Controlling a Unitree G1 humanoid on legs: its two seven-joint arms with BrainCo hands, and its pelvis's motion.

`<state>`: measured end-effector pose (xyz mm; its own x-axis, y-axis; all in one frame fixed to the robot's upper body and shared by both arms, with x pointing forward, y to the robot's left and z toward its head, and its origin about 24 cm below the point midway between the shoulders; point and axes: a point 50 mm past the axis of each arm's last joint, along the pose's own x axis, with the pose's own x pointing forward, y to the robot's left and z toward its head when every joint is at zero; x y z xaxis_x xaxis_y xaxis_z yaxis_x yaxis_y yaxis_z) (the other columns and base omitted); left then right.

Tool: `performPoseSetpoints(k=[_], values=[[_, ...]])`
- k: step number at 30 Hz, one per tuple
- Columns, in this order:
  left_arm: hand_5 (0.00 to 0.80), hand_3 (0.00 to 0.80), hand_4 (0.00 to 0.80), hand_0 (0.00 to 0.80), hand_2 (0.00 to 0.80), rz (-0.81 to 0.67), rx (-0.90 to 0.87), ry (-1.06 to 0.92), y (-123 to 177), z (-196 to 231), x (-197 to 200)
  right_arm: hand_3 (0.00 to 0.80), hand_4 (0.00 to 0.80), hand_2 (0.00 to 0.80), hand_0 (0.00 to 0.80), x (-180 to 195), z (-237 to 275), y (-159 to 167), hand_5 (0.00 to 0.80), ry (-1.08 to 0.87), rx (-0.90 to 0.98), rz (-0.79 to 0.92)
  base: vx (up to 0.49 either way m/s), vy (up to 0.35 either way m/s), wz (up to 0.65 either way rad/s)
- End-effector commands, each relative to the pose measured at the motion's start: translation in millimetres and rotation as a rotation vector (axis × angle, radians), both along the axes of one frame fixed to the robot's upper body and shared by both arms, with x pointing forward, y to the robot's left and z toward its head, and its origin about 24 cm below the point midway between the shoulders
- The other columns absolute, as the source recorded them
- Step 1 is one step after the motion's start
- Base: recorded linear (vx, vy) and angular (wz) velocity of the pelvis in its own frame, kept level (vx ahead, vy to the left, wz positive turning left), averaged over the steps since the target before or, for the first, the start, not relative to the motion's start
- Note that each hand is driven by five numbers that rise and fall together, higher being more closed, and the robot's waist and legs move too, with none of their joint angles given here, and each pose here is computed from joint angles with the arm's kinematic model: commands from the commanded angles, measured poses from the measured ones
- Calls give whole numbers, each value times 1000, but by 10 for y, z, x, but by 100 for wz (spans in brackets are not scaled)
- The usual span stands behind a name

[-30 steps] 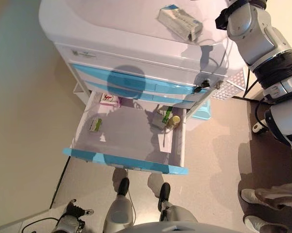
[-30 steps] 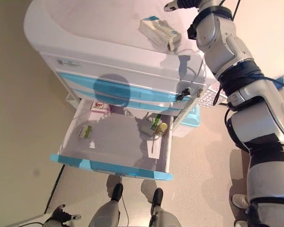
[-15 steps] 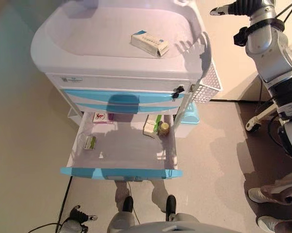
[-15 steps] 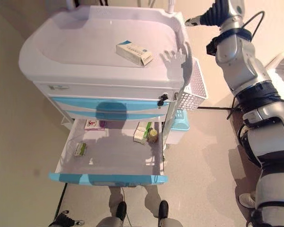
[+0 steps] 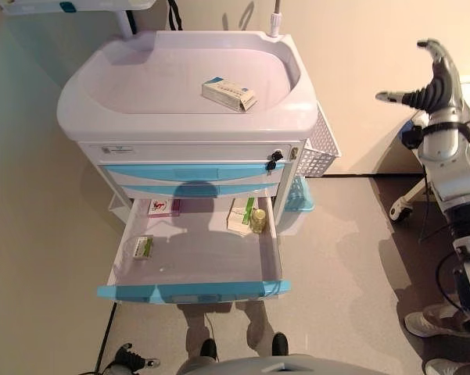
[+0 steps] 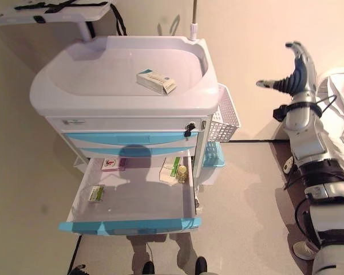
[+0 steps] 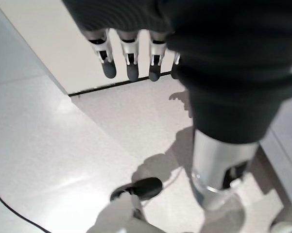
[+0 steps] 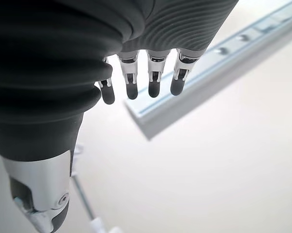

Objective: Open the drawer and pick up the medicine

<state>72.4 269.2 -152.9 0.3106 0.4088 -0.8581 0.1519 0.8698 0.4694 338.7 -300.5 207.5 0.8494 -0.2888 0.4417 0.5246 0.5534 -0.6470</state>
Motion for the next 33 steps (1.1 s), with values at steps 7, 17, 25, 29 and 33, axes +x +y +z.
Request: performPoseSetpoints(k=[7,17,25,29,33], values=[[0,0,0,0,0,7,26,-28,107,52,90,0,0,0,0,-268,-434,-95,0,20,126,-10,13,0,1],[0,0,0,0,0,-11,-5,-122,82,115,265,0,0,0,0,-569,-1197,-135,0,223,338,-6,3,0,0],[0,0,0,0,0,-77,-32,-148,86,159,360,0,0,0,0,-1121,-2240,-247,0,567,620,-144,8,3,2],[0,0,0,0,0,-87,-38,-158,114,185,392,0,0,0,0,-1371,-2520,-288,0,688,674,-205,0,0,0],[0,0,0,0,0,-100,-39,-156,127,192,398,0,0,0,0,-1560,-2700,-298,0,765,710,-252,0,0,0]])
